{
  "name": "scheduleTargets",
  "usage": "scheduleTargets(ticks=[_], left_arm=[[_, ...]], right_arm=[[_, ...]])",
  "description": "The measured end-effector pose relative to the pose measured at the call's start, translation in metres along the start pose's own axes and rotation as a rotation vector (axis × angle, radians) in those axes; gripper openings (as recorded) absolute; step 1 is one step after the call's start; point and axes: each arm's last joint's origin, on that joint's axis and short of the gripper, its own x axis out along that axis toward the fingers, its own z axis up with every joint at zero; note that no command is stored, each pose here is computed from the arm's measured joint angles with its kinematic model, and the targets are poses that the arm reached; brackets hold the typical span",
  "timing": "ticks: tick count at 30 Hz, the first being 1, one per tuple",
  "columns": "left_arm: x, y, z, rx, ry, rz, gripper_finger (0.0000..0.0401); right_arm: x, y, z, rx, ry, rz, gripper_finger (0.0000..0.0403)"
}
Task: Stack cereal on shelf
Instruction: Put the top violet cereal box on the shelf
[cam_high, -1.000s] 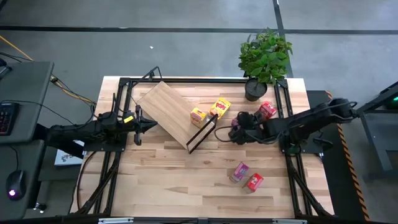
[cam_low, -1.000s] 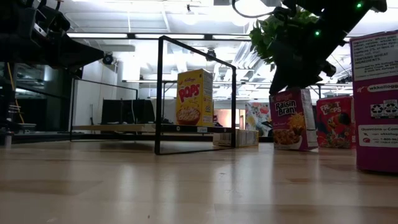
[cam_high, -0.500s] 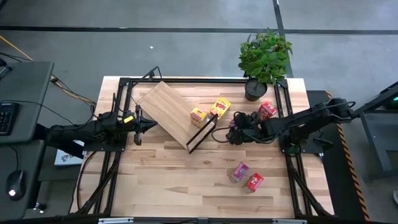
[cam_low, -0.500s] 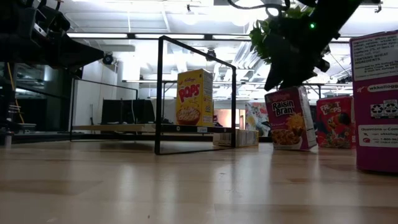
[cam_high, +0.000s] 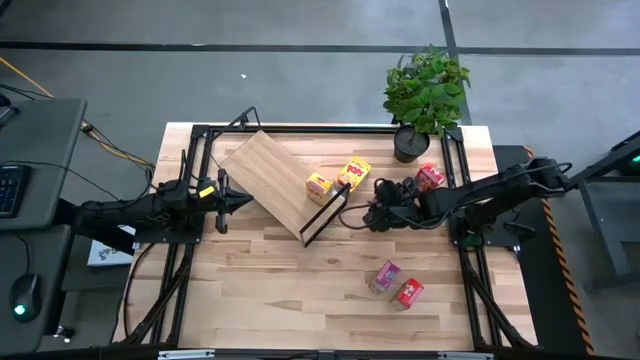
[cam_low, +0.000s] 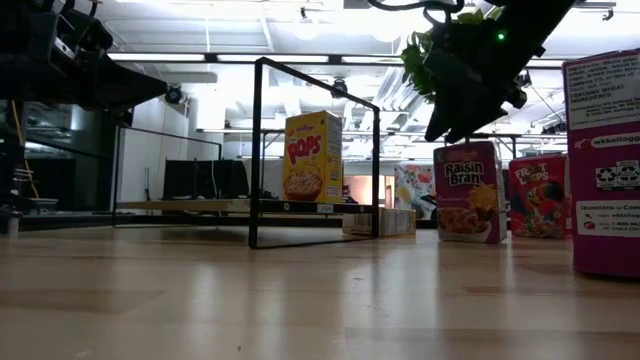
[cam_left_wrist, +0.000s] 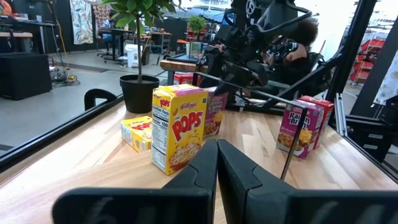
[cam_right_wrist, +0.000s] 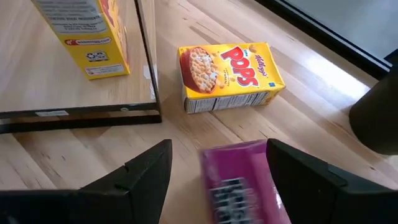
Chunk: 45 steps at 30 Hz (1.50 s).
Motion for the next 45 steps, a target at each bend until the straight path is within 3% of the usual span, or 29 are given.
scheduleTargets(ticks=[12,21,25,35,45], left_arm=[[0.0,0.0,0.0,0.0,0.0,0.0,0.0003],[0.0,0.0,0.0,0.0,0.0,0.0,0.0003],[0.0,0.0,0.0,0.0,0.0,0.0,0.0003],[0.0,0.0,0.0,0.0,0.0,0.0,0.0003],[0.0,0.0,0.0,0.0,0.0,0.0,0.0003]], right_arm=[[0.0,-0.001,0.0,-0.011,0.029,0.017,0.0262],[-0.014,-0.014,0.004,0.011,0.004,-0.002,0.0359],[-0.021,-0.019,0.007,0.018,-0.017,0.021,0.0382],[-0.016,-0.028,-0.004,0.006,0.088,-0.014,0.0385],[-0.003,-0.036,0.003,0.018,0.15,-0.013,0.0385]])
